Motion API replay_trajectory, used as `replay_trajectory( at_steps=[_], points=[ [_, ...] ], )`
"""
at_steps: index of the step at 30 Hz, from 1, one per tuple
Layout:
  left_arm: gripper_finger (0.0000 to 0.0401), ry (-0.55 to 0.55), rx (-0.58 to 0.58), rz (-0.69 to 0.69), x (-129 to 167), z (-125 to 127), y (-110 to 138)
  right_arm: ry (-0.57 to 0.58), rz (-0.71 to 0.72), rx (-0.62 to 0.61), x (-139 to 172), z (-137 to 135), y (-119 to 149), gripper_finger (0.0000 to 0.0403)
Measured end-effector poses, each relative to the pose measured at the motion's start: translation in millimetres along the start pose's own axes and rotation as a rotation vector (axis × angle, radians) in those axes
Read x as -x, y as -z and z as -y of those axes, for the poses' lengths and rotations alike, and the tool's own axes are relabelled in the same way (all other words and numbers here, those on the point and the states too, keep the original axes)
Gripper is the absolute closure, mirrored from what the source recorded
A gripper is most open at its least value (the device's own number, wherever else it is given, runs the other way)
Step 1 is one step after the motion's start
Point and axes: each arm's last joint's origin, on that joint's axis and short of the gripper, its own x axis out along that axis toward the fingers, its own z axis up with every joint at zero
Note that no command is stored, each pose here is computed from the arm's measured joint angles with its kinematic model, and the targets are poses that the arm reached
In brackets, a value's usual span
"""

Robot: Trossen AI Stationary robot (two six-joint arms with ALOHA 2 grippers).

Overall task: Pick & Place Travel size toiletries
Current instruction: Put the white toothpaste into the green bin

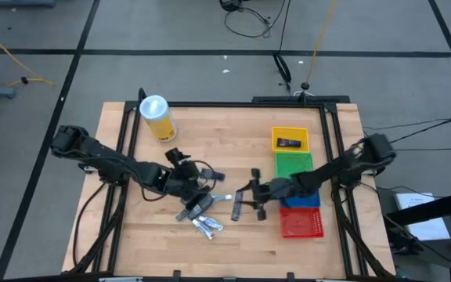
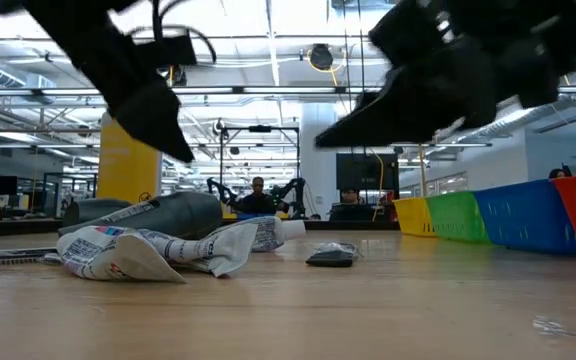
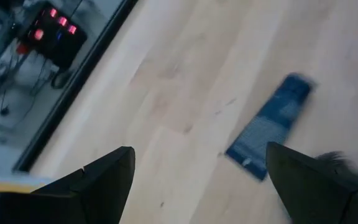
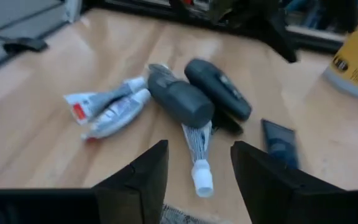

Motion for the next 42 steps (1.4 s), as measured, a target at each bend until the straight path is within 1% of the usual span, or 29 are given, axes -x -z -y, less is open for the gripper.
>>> replay_trajectory(
  at_steps=[1, 4, 7, 10, 12, 14, 16, 19, 23, 25, 26, 28, 30, 32, 35, 37, 39, 42],
  points=[
    [0.0050, 0.013, 0.022, 0.004, -7.1, 0.7, 2.6, 0.002, -0.019, -0.003, -7.9, -0.5, 1.8, 0.0223],
    [0.0050, 0.069, 0.029, -0.001, -25.4, -0.4, 13.4, 0.012, -0.093, -0.011, -35.2, -0.7, 1.8, 0.0204],
    [0.0050, 0.105, 0.077, 0.045, -37.5, -0.6, 16.4, 0.018, -0.198, -0.005, -55.6, 1.8, 0.7, 0.0188],
    [0.0050, 0.117, 0.105, 0.091, -45.0, -0.2, 17.6, 0.025, -0.290, 0.001, -69.5, 4.7, 0.8, 0.0182],
    [0.0050, 0.126, 0.103, 0.093, -47.1, -2.0, 18.2, 0.025, -0.312, 0.000, -77.8, 6.0, 1.9, 0.0187],
    [0.0050, 0.123, 0.115, 0.096, -49.2, -4.3, 16.7, 0.007, -0.340, 0.002, -79.3, 5.5, 4.4, 0.0199],
    [0.0050, 0.112, 0.125, 0.088, -51.2, -6.9, 16.7, 0.005, -0.331, -0.004, -79.9, 6.5, 3.3, 0.0219],
    [0.0050, 0.108, 0.150, 0.091, -52.5, -8.5, 15.5, 0.012, -0.328, -0.026, -78.9, 8.5, 3.9, 0.0263],
    [0.0050, 0.114, 0.178, 0.091, -52.7, -8.7, 15.0, 0.014, -0.344, -0.022, -78.5, 9.7, 7.0, 0.0330],
    [0.0050, 0.116, 0.172, 0.095, -52.7, -8.5, 14.6, 0.009, -0.360, -0.002, -77.9, 9.5, 8.4, 0.0354],
    [0.0050, 0.116, 0.170, 0.096, -52.6, -8.5, 14.6, 0.009, -0.370, 0.004, -77.5, 9.4, 9.2, 0.0355],
    [0.0050, 0.118, 0.168, 0.095, -52.5, -8.3, 14.7, 0.008, -0.394, 0.007, -73.7, 10.0, 6.9, 0.0355],
    [0.0050, 0.117, 0.169, 0.095, -52.6, -8.4, 14.7, 0.005, -0.426, 0.008, -64.4, 11.3, -0.5, 0.0355],
    [0.0050, 0.118, 0.169, 0.096, -52.6, -8.4, 14.6, 0.013, -0.423, -0.011, -57.9, 11.4, -9.6, 0.0354],
    [0.0050, 0.118, 0.169, 0.096, -52.5, -8.4, 14.4, 0.047, -0.479, -0.017, -38.0, 12.3, -23.0, 0.0343],
    [0.0050, 0.118, 0.169, 0.096, -52.6, -8.4, 14.5, 0.085, -0.518, -0.015, -22.6, 13.9, -32.9, 0.0340],
    [0.0050, 0.119, 0.170, 0.097, -52.3, -8.2, 14.4, 0.140, -0.576, -0.005, -0.9, 15.8, -42.5, 0.0341],
    [0.0050, 0.119, 0.170, 0.097, -52.3, -8.2, 14.4, 0.232, -0.621, -0.011, 34.1, 20.9, -58.9, 0.0346]
  ],
)
